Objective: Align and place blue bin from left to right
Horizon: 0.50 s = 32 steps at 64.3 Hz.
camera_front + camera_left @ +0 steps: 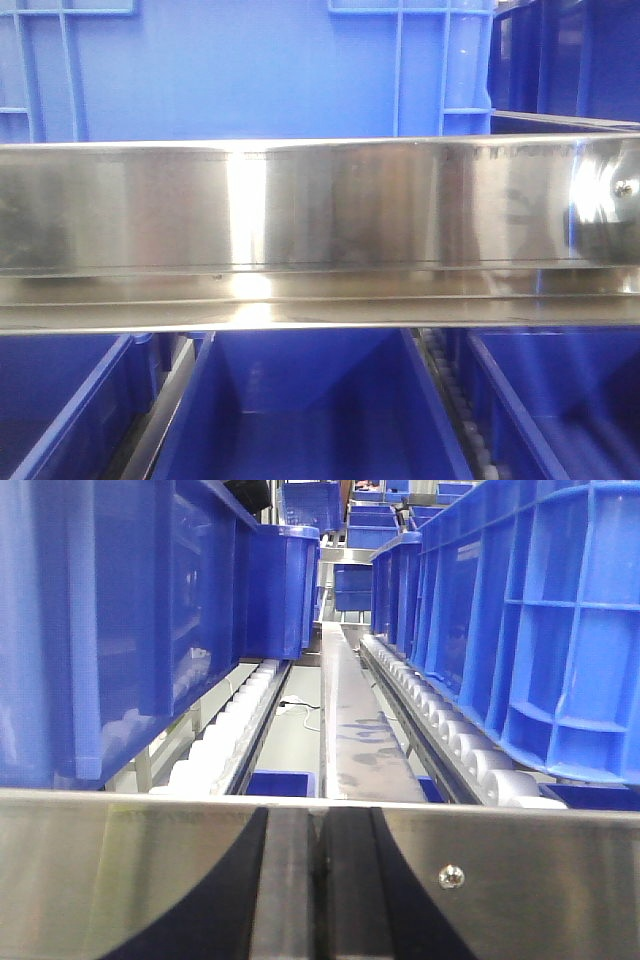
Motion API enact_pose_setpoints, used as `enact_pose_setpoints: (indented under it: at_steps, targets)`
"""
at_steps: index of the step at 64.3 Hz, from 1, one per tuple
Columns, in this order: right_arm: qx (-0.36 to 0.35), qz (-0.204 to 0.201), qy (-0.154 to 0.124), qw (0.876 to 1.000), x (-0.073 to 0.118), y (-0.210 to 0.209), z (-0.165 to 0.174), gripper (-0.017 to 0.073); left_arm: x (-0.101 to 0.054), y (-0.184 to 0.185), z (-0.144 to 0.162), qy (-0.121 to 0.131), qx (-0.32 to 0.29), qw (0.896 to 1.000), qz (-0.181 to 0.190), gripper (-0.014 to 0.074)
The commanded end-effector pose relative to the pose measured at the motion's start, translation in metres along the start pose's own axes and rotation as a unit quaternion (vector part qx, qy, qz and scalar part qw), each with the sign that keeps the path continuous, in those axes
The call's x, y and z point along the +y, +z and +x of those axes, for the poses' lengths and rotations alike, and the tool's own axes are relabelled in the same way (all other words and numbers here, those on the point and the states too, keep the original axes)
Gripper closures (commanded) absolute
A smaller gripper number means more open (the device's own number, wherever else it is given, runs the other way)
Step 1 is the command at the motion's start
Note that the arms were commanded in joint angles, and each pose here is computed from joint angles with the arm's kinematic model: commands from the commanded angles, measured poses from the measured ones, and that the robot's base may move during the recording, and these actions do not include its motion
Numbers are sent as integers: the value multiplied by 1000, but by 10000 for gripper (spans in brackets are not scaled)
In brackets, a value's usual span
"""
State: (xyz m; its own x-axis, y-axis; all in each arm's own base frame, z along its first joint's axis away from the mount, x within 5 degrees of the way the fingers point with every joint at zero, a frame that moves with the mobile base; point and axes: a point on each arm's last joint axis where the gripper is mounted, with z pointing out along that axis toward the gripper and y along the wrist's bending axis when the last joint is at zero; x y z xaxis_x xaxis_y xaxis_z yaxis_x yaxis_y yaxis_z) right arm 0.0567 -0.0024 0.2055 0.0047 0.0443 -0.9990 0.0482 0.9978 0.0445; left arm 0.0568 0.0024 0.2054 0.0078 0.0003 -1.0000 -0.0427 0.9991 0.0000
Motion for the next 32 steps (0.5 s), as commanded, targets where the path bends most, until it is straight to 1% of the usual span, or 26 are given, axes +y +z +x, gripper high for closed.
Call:
enact_pose_setpoints:
  at_steps: [1, 23, 32]
  targets:
    - [-17, 1, 1, 1000, 0, 0, -3, 627, 0, 0, -3, -3, -11, 1000, 4, 705]
    - [-17, 1, 1, 1000, 0, 0, -3, 627, 0, 0, -3, -3, -12, 1000, 4, 705]
    - [-17, 1, 1, 1000, 0, 0, -3, 627, 0, -1, -8, -3, -43, 999, 4, 705]
